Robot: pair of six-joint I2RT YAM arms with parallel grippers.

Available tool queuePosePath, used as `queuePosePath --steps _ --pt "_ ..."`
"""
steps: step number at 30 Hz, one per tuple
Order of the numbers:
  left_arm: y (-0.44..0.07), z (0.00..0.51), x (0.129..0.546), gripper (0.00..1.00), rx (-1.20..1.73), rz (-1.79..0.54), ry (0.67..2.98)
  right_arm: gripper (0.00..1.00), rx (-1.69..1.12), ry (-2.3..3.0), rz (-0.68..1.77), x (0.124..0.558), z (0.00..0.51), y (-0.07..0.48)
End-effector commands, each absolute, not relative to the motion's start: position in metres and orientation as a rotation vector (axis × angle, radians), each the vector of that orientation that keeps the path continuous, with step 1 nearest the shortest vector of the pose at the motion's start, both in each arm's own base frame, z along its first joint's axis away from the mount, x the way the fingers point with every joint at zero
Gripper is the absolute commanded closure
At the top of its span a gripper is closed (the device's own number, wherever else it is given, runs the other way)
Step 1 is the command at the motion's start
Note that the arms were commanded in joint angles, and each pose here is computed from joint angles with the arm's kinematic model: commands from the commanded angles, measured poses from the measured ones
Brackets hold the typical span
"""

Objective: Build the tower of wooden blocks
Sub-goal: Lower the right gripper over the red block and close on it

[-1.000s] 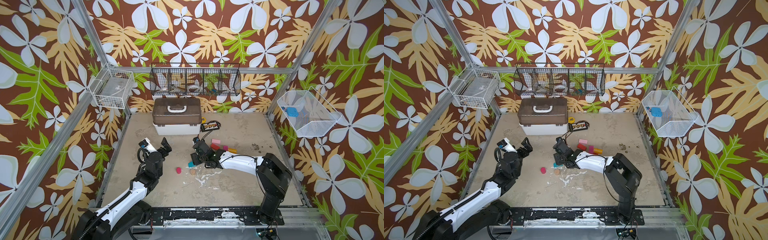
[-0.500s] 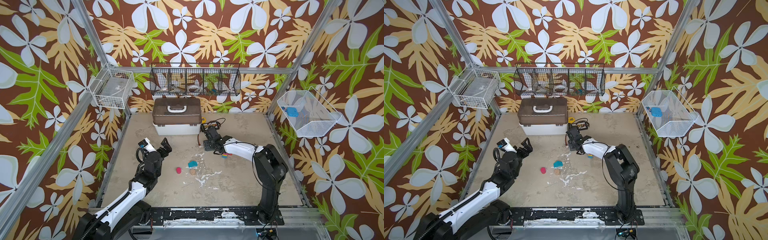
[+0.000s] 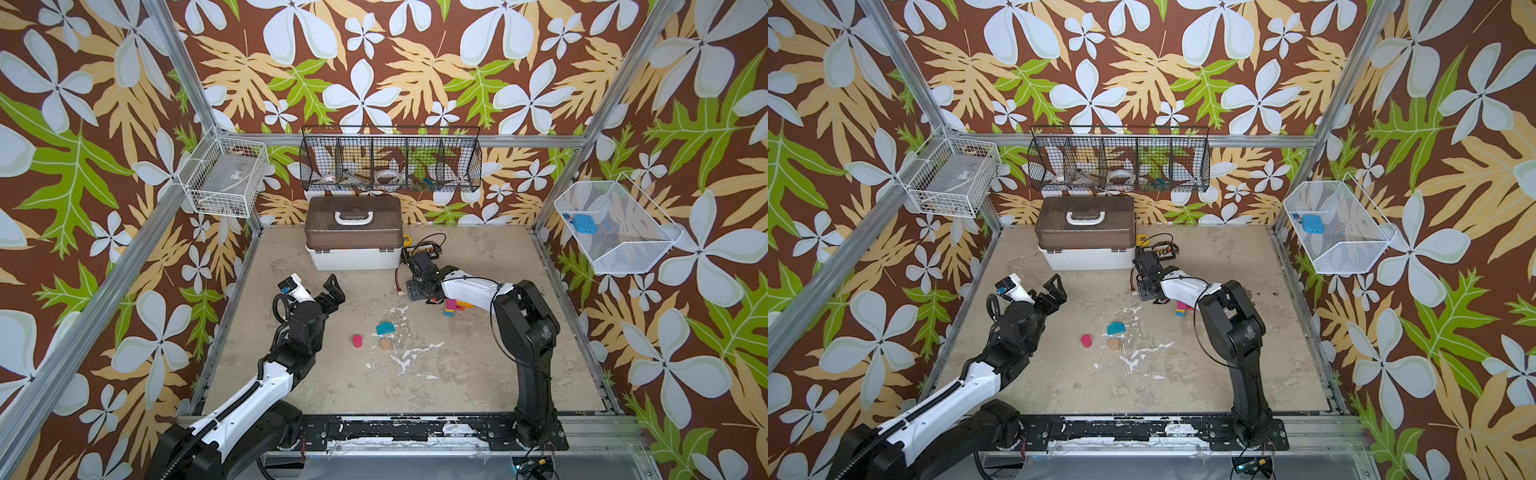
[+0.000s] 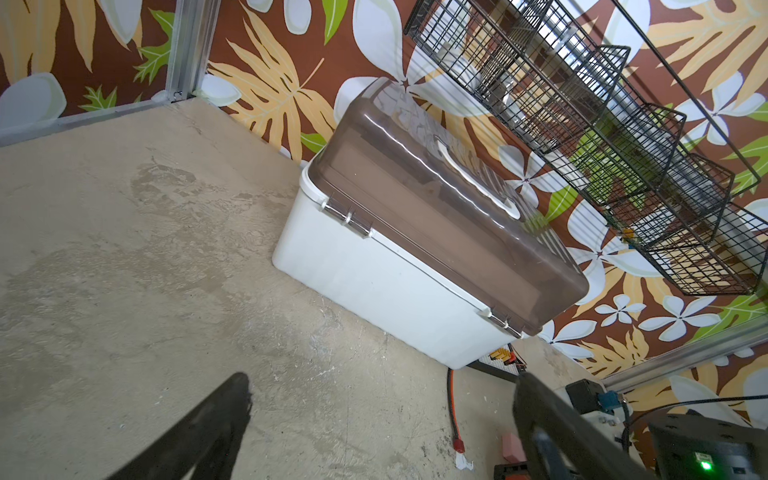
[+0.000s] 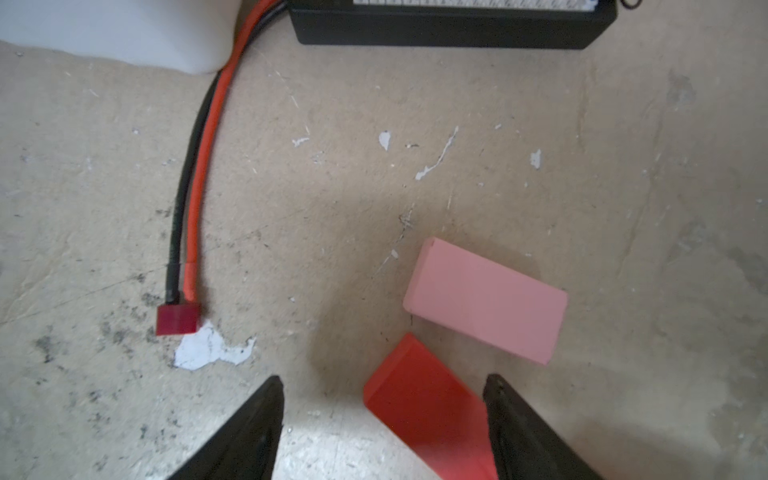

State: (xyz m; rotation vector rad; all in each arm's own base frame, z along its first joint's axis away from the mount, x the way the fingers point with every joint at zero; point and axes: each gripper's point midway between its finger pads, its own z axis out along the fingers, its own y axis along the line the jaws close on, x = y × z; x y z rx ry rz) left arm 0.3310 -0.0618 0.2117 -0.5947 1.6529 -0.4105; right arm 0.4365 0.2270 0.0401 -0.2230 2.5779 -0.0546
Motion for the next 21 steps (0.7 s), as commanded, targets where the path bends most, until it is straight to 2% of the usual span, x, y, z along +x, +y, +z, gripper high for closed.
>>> queuePosePath --steps 1,8,21 --pt "-0.063 0.215 0.332 0.00 -0.587 -0.411 1.652 0.23 -0.240 2.600 -0.069 0.435 0.036 0.225" --pt "-0.063 0.216 0.332 0.00 -0.584 -0.412 1.652 0.23 -0.272 2.624 -0.018 0.431 0.029 0.231" --pt "-0.064 0.217 0.332 0.00 -0.580 -0.421 1.651 0.32 -0.301 2.619 0.102 0.399 0.040 0.240"
